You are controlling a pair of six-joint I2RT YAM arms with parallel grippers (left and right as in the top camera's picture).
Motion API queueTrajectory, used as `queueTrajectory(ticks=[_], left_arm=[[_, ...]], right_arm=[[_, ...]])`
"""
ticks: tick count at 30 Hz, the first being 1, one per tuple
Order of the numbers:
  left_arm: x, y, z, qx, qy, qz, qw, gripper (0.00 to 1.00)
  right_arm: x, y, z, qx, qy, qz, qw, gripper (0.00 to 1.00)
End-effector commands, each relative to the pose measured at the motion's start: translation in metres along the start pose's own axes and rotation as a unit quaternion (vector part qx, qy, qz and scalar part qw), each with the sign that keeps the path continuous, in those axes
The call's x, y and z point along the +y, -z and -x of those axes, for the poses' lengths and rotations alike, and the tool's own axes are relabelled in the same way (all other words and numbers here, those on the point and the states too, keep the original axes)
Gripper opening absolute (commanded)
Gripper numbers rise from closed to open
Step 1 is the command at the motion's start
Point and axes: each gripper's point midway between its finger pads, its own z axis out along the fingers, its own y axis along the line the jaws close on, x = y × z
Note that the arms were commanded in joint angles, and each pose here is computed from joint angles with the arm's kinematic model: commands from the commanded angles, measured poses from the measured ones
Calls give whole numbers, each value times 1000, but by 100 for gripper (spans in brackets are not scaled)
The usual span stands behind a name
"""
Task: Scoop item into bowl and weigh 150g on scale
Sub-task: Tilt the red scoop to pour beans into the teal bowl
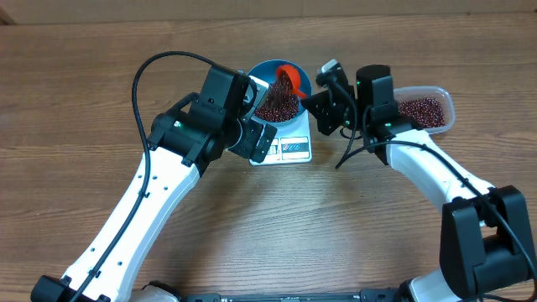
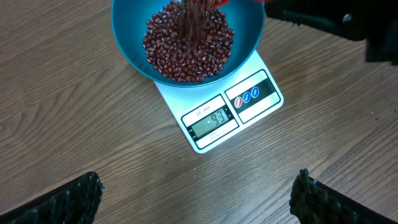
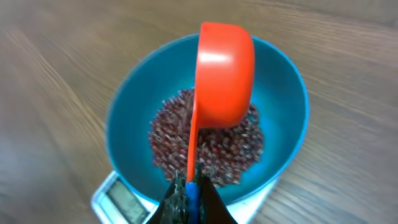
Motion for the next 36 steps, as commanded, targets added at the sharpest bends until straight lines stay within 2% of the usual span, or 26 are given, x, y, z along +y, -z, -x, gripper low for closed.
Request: queueTrajectory(ticks=[1, 8, 14, 23, 31, 36], left_arm=[[0, 5, 6, -10, -8, -4, 1000, 100], [0, 5, 6, -10, -8, -4, 1000, 100], [0, 5, 6, -10, -8, -4, 1000, 100], [0, 5, 6, -10, -8, -4, 1000, 100], [0, 5, 6, -10, -8, -4, 1000, 100], [0, 5, 6, -10, -8, -4, 1000, 99]], right_arm=[[-8, -4, -5, 23, 115, -44, 992, 4], [-1, -11, -13, 52, 192, -63, 978, 4], [-5, -13, -14, 72, 220, -107, 967, 4], [-4, -11, -9, 69, 221, -119, 966, 4], [4, 7, 16, 32, 209, -123, 970, 7], [6, 16, 28, 15, 193, -130, 972, 5]])
